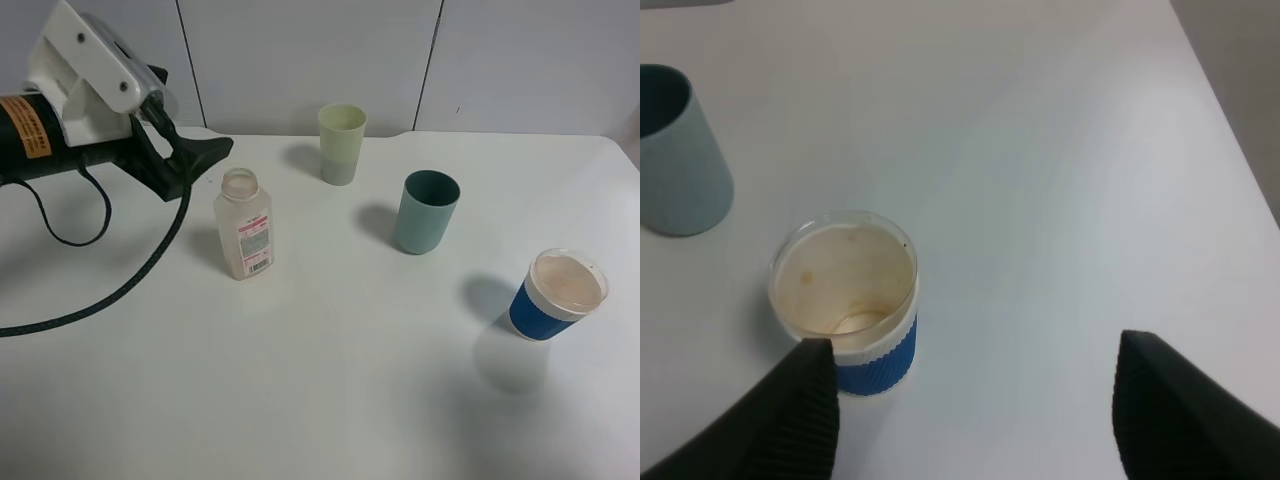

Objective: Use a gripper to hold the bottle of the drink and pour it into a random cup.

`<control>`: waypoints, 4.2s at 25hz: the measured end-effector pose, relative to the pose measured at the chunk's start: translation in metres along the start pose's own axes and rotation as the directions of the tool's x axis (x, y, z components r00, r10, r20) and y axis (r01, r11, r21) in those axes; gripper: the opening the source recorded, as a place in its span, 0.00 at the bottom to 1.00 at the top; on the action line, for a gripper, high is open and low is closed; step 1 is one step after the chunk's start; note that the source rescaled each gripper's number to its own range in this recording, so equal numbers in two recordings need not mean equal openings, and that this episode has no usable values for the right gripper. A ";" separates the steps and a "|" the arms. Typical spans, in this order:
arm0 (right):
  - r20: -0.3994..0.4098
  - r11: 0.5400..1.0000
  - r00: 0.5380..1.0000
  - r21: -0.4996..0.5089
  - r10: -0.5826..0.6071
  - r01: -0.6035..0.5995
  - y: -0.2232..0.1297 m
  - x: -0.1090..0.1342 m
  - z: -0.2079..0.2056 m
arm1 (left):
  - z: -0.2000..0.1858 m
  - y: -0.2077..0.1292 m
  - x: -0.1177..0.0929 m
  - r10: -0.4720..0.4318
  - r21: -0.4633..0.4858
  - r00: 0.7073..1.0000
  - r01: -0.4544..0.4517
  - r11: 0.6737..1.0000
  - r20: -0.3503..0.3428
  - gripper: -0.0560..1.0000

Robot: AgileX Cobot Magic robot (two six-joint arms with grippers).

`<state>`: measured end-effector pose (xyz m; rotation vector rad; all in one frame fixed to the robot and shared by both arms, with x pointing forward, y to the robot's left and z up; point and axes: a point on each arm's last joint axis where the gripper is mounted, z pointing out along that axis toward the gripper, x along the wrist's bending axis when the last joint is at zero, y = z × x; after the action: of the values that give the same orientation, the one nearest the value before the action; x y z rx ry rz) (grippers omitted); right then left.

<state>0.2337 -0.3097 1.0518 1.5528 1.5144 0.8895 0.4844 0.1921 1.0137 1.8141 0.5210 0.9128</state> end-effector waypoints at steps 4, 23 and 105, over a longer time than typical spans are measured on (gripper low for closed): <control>0.000 1.000 1.000 0.000 0.000 0.000 0.000 0.000 0.000 | -0.016 0.020 0.004 -0.010 -0.064 0.999 0.008 0.998 -0.039 0.96; 0.000 1.000 1.000 0.000 0.000 0.000 0.000 0.000 0.000 | -0.196 0.084 0.020 -0.266 0.096 0.835 0.352 0.931 -0.482 0.96; 0.000 1.000 1.000 0.000 0.000 0.000 0.000 0.000 0.000 | -0.275 0.002 -0.059 -0.418 0.145 0.702 0.591 0.793 -0.576 0.96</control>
<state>0.2337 -0.3097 1.0518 1.5528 1.5144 0.8895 0.2328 0.3111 1.0548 1.5352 1.5287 0.9447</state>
